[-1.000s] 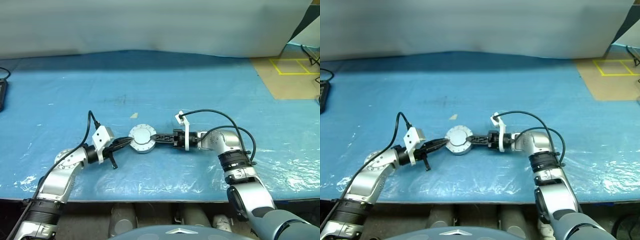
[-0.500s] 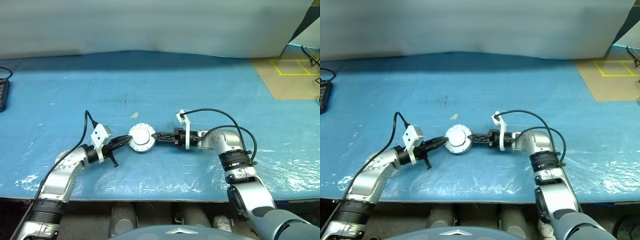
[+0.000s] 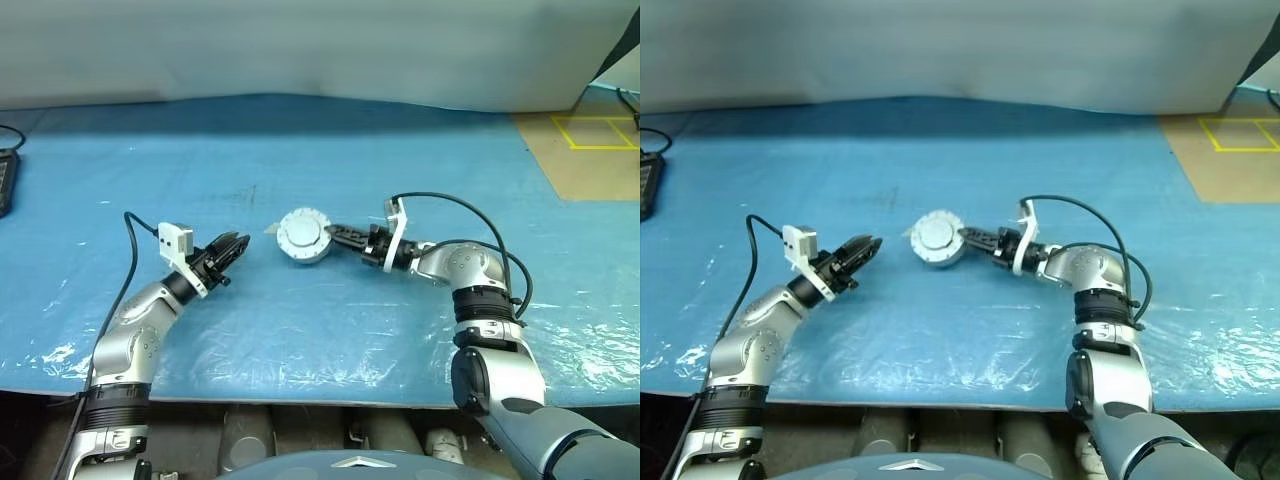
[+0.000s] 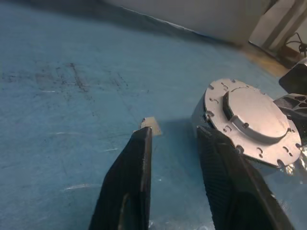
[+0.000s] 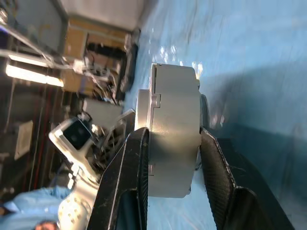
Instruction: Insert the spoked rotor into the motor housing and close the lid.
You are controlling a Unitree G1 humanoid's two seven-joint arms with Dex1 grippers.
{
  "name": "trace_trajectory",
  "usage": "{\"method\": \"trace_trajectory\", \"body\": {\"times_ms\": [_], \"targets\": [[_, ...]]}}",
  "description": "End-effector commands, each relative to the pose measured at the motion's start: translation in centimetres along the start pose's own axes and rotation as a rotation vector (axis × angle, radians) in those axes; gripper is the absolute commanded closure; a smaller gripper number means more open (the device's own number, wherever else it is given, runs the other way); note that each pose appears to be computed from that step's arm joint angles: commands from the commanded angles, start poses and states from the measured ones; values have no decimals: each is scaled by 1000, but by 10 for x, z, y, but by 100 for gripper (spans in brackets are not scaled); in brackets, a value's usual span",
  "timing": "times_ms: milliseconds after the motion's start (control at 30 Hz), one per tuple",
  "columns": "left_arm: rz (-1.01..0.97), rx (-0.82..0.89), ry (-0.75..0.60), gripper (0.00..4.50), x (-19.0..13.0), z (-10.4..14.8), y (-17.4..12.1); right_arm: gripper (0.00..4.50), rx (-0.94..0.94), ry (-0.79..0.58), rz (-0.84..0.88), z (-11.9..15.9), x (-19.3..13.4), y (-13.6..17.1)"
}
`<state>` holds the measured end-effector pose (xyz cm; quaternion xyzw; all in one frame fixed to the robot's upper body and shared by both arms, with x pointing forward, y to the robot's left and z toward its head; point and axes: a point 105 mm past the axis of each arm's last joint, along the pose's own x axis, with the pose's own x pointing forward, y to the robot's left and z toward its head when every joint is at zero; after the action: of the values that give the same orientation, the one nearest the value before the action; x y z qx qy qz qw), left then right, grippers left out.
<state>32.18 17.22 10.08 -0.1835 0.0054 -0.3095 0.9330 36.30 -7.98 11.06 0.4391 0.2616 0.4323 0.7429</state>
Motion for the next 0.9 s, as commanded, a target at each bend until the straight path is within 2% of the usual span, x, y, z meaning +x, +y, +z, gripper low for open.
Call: {"method": "trace_trajectory", "body": {"times_ms": [33, 167, 200, 433, 600, 900], "targets": [[-76, -126, -124, 160, 9, 22, -24, 326, -7, -145, 183, 36, 2, 44], [-79, -263, -177, 25, 16, 24, -34, 326, -10, -167, 217, 42, 4, 58], [-74, -300, -183, 3, 18, 24, -34, 326, -12, -166, 226, 41, 5, 61], [-184, -576, -167, 3, 28, 24, -58, 326, -34, -136, 262, 34, 10, 76], [-227, -643, -134, 3, 33, 19, -71, 326, -42, -113, 267, 29, 12, 80], [-237, -712, -220, 3, 45, 34, -71, 326, -56, -51, 269, 13, 13, 79]]}}
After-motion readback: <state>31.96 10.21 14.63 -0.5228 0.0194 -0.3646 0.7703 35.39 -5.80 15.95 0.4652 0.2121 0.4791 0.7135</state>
